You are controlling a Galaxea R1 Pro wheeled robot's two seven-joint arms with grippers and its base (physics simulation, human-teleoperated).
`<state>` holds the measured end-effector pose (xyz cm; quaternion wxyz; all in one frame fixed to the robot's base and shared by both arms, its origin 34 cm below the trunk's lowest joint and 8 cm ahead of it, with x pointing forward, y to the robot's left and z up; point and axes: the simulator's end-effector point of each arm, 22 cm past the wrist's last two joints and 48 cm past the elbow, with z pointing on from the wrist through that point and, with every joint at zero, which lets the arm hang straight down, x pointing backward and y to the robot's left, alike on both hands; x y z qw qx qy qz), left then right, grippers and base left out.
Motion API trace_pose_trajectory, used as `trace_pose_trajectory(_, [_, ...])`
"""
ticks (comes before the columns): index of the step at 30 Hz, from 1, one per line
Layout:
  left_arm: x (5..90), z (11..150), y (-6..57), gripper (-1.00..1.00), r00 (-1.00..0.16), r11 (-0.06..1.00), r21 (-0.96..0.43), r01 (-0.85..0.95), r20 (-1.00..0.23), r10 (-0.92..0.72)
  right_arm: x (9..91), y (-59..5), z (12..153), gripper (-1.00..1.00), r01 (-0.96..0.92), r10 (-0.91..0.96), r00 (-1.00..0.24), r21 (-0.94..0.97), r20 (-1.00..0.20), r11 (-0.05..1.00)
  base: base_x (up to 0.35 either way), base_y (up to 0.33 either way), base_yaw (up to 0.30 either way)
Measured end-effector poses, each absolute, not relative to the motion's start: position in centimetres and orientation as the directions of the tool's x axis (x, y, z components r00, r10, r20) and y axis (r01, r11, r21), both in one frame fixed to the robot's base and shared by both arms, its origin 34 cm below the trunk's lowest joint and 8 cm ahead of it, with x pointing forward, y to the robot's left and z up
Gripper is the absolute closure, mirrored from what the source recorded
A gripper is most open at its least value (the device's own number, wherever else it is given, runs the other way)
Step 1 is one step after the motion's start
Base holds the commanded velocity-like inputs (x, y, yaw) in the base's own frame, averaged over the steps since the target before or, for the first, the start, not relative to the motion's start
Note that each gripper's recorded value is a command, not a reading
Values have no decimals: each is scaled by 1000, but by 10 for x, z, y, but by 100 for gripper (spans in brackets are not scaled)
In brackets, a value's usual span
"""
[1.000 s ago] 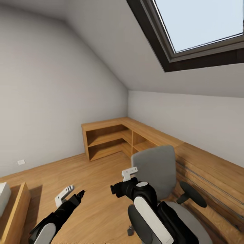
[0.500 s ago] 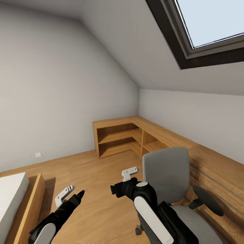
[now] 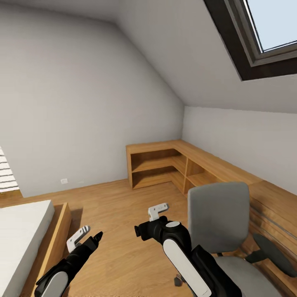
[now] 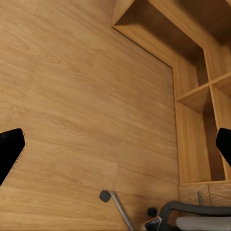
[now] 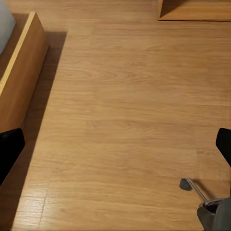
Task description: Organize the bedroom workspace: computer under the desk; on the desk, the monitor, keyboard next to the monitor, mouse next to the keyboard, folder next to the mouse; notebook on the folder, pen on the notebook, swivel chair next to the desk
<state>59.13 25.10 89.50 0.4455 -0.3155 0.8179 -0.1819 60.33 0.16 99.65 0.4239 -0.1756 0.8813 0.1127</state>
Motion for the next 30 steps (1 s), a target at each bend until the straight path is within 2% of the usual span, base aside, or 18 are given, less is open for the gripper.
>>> trace_pose_trajectory(30, [590,881,251,-100,-422,735,-567,-372,-602,-678,606,1,983,-100,-403,-214,-602,61,-769,913,7,12,219])
